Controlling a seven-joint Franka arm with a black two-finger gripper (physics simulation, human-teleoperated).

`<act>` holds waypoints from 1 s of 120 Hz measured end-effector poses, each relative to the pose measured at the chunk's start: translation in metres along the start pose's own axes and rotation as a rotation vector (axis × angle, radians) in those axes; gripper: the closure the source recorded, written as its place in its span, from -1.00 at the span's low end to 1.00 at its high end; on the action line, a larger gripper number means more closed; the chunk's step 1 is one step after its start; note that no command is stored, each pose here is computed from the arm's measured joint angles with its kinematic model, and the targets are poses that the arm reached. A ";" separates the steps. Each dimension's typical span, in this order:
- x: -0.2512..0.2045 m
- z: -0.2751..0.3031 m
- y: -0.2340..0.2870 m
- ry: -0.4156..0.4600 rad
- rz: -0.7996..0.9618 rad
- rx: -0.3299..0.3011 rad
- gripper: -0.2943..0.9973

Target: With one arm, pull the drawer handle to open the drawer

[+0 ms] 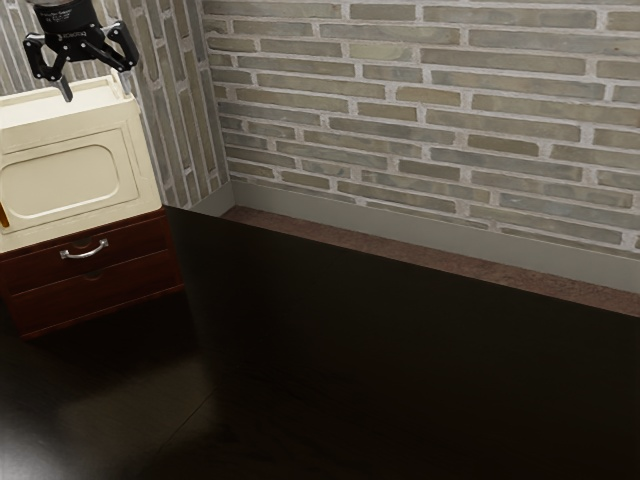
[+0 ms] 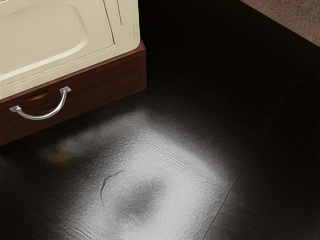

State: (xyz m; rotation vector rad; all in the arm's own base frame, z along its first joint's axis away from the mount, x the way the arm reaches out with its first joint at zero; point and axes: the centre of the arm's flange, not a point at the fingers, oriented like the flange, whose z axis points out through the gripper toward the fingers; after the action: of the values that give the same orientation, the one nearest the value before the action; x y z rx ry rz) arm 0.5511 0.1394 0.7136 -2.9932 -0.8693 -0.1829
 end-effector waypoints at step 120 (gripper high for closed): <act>-0.256 0.038 0.031 -0.051 0.260 -0.012 -0.54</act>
State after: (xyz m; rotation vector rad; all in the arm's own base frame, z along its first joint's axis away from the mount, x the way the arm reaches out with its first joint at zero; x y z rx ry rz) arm 0.3570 -0.0215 0.6464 -3.0943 -0.4756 -0.1072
